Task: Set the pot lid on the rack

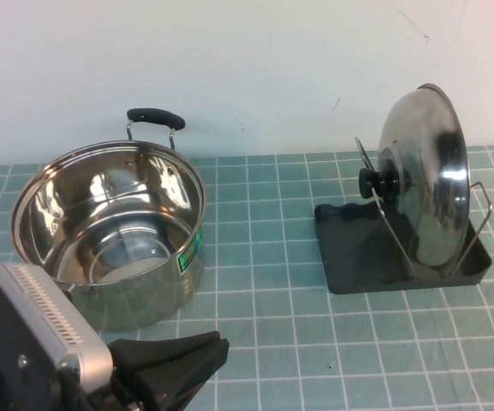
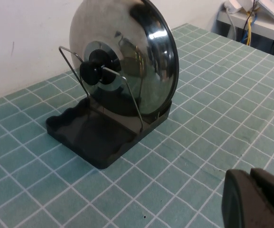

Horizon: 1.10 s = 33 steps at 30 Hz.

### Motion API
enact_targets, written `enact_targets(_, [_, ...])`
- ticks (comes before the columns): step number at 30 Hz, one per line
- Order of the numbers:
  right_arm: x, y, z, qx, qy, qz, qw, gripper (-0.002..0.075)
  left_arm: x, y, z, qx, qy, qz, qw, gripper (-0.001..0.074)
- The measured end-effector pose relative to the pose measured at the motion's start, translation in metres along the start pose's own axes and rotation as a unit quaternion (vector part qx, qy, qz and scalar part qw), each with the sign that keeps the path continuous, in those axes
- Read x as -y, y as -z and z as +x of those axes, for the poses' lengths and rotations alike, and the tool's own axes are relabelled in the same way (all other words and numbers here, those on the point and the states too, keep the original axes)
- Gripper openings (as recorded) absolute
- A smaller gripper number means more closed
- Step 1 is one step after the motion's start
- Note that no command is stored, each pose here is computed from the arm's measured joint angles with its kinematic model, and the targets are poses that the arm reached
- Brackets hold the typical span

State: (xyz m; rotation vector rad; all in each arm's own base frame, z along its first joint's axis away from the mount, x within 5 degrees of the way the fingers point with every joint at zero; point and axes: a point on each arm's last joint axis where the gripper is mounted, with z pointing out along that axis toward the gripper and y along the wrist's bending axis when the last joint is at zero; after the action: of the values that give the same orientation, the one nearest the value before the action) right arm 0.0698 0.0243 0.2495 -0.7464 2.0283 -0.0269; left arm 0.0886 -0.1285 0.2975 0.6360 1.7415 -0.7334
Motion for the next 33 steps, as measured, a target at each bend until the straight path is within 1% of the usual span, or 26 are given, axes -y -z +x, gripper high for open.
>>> enact_targets(6, [-0.002, 0.0, 0.003, -0.014, 0.0, -0.014, 1.0, 0.0, 0.0, 0.0, 0.0, 0.0, 0.001, 0.0, 1.0, -0.0001])
enact_targets(18, [-0.003, 0.0, 0.003, -0.015, -0.001, -0.016, 1.0, 0.0, 0.0, 0.0, 0.0, 0.0, 0.001, 0.0, 1.0, -0.0001])
enact_targets(21, [-0.003, 0.0, 0.003, -0.014, -0.002, -0.016, 1.0, 0.0, -0.002, 0.008, 0.003, 0.01, 0.002, 0.003, 1.0, -0.0001])
enact_targets(23, [-0.003, 0.0, 0.002, -0.014, -0.002, -0.017, 1.0, 0.0, -0.008, 0.019, 0.006, 0.028, -0.005, 0.0, 1.0, -0.0001])
enact_targets(26, [-0.003, 0.0, 0.003, -0.014, -0.002, -0.017, 1.0, 0.0, -0.021, 0.036, 0.012, 0.059, -0.01, -0.029, 0.998, -0.0001])
enact_targets(30, [-0.003, 0.0, 0.003, -0.015, -0.002, -0.017, 1.0, 0.0, -0.041, 0.055, 0.027, 0.094, -0.001, -0.099, 0.991, -0.0001])
enact_targets(33, [-0.003, 0.0, 0.003, -0.015, -0.002, -0.017, 1.0, 0.0, -0.053, 0.067, 0.041, 0.118, 0.006, -0.157, 0.981, -0.0001])
